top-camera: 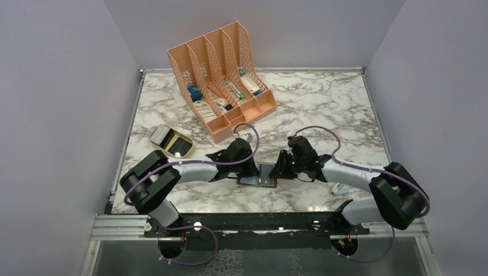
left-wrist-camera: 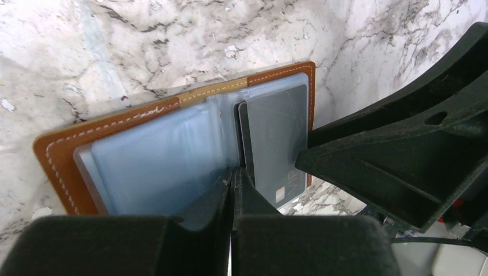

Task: Put the credit cards into the card holder
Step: Insert the credit card into the card holder.

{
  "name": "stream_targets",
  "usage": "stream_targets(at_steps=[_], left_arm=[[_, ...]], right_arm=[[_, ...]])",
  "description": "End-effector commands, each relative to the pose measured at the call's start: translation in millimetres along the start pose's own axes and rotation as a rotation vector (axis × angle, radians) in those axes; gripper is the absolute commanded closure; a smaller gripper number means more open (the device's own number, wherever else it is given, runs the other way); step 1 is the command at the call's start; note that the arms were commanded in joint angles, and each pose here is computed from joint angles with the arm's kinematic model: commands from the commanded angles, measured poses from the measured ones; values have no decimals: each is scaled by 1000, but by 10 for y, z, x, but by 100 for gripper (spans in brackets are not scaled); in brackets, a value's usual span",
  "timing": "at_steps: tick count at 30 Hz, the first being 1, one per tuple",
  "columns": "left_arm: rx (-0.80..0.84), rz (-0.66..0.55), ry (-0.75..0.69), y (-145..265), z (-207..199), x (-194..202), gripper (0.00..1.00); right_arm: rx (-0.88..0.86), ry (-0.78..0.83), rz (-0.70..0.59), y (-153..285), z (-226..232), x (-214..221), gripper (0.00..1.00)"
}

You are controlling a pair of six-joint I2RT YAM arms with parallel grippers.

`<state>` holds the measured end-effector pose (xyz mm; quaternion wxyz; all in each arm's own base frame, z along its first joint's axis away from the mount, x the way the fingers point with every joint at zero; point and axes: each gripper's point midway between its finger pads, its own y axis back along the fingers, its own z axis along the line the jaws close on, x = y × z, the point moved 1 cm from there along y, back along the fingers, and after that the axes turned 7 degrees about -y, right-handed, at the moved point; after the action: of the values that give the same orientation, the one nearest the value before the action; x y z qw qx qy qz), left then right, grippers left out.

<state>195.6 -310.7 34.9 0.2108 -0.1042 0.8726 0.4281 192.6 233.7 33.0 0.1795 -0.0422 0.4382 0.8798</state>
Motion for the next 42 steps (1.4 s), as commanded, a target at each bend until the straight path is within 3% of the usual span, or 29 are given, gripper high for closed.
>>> stream_targets(at_steps=[1, 4, 14, 17, 25, 31, 36, 40, 42], left_arm=[[28, -43, -34, 156, -234, -172, 88], [-32, -65, -50, 265, -144, -233, 75], [-214, -44, -221, 570, 338, -183, 48], [-234, -17, -220, 594, 458, -134, 43], [-239, 47, -251, 485, 545, -33, 32], [-296, 45, -286, 448, 651, -70, 39], [-302, 50, -288, 467, 649, -76, 60], [-265, 38, -283, 463, 565, -107, 70], [-245, 33, -284, 457, 529, -112, 82]], right_arm=[[34, 19, -35, 100, -18, -45, 70], [28, 23, -44, 163, 0, -48, 60], [17, 32, -49, 241, -7, -20, 38], [28, 36, -52, 225, -19, -35, 31], [41, 46, -25, 98, -58, -21, 25], [13, 34, -12, 58, -43, 18, 25], [-5, 20, -3, 39, -49, 56, 25], [-25, 7, 10, 23, -27, 83, 25], [-49, 4, 21, 20, 12, 103, 25]])
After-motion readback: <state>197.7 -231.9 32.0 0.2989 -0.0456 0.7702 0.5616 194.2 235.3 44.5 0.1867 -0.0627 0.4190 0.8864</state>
